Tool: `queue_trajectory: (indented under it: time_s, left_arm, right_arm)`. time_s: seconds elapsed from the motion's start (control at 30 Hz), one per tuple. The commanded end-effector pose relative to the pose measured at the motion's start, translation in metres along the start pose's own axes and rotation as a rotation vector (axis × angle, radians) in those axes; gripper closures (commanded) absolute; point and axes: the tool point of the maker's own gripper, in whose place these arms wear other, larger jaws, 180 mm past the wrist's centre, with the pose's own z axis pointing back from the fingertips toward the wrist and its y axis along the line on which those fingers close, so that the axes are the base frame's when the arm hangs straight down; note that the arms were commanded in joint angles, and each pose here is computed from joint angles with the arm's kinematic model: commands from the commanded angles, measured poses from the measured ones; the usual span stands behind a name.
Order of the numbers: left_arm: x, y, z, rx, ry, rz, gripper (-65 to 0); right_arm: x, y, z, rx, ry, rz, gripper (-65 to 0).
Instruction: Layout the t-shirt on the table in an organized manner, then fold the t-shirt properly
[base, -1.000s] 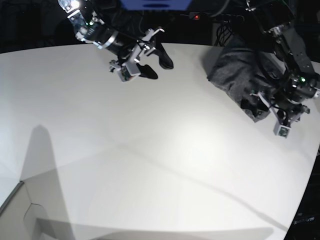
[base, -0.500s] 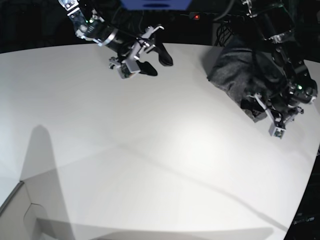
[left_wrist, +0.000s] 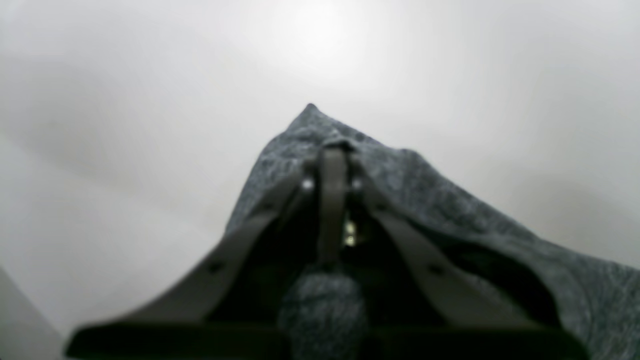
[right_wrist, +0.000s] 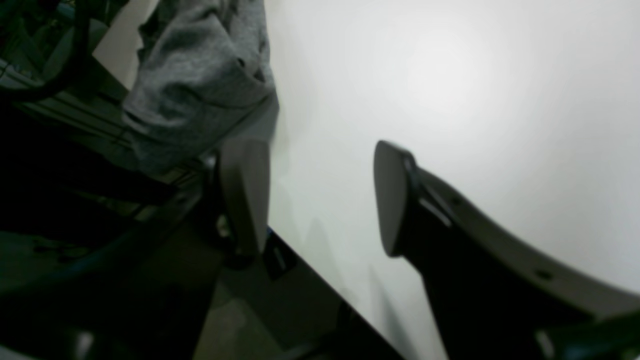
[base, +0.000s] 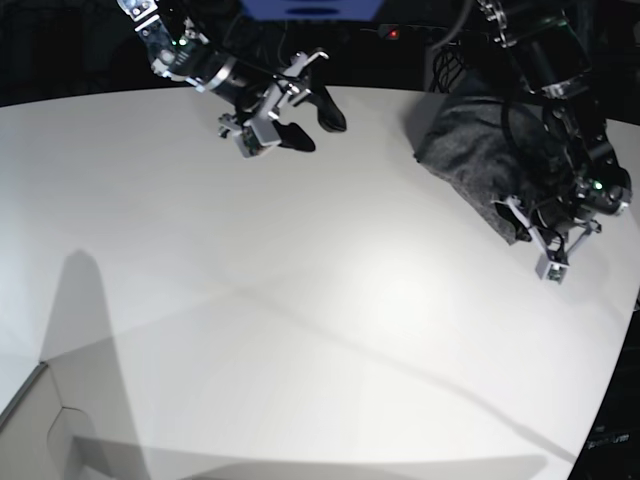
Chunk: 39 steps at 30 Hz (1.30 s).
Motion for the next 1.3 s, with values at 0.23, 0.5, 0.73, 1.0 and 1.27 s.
queue_trajectory:
  time_s: [0.23,0.5,0.73,1.0,1.27]
  left_arm:
    - [0.019,0.013,0.009,0.03,-0.06,-0.006,-0.3]
    - [0.04,0.051,0.027,0.112,-0.11,0.014,-0.3]
    - [0.055,0.064,0.034,0.141,-0.136,0.001,-0.3]
    - [0.056,0.075,0.04,0.164,-0.134,-0.012,-0.3]
    - [0.053,0.087,0.043,0.182,-0.123,-0.018,-0.3]
  right_arm:
    - [0.01,0.004,0.001,0.018,-0.041,-0.003,-33.5]
    - [0.01,0.004,0.001,0.017,-0.04,-0.002,-33.5]
    - [0.01,0.005,0.001,0.019,-0.04,-0.002,-33.5]
    - [0.01,0.005,0.001,0.019,-0.04,-0.002,-33.5]
    - [0.01,0.005,0.001,0.019,-0.042,-0.004,-33.5]
